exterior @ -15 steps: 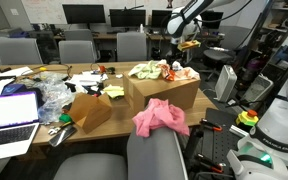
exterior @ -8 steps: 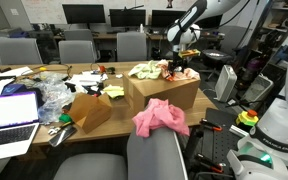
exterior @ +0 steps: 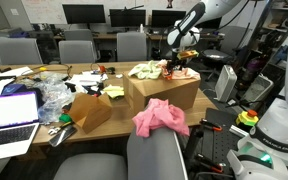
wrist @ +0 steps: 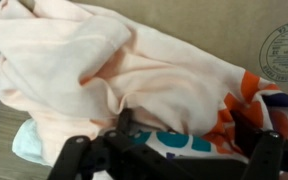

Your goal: Pick up two clothes from the box and put them on the chair.

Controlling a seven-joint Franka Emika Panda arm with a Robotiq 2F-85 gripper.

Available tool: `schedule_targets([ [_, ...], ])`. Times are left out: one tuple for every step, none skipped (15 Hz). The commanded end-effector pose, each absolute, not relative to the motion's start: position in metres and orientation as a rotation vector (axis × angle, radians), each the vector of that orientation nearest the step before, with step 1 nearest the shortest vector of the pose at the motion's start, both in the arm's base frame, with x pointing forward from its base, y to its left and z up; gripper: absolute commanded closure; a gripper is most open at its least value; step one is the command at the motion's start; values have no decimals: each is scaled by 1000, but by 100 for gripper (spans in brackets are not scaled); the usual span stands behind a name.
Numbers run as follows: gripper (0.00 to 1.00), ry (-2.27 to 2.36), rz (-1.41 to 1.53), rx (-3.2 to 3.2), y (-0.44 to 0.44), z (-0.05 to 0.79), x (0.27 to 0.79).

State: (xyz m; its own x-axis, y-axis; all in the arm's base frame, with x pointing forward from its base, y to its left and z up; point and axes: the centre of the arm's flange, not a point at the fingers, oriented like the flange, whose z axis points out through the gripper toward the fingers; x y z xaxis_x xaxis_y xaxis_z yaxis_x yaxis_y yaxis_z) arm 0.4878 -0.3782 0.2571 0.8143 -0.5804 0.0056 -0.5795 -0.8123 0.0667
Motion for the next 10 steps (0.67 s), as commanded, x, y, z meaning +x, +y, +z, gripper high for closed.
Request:
schedule_targets([
  [0,-902,44,2874,-375,258,495],
  [0,-888,47,2874,-374,257,495],
  [0,-881,44,2872,-372,256,495],
  [25,-865,41,2882,-370,254,495],
  [26,-852,35,2881,-369,252,495],
  [32,-845,29,2886,-367,251,495],
  [42,-841,26,2888,-366,250,495],
  [50,-829,21,2887,-364,249,495],
  [56,-823,19,2887,-363,249,496],
  [64,-816,19,2888,-362,250,496],
])
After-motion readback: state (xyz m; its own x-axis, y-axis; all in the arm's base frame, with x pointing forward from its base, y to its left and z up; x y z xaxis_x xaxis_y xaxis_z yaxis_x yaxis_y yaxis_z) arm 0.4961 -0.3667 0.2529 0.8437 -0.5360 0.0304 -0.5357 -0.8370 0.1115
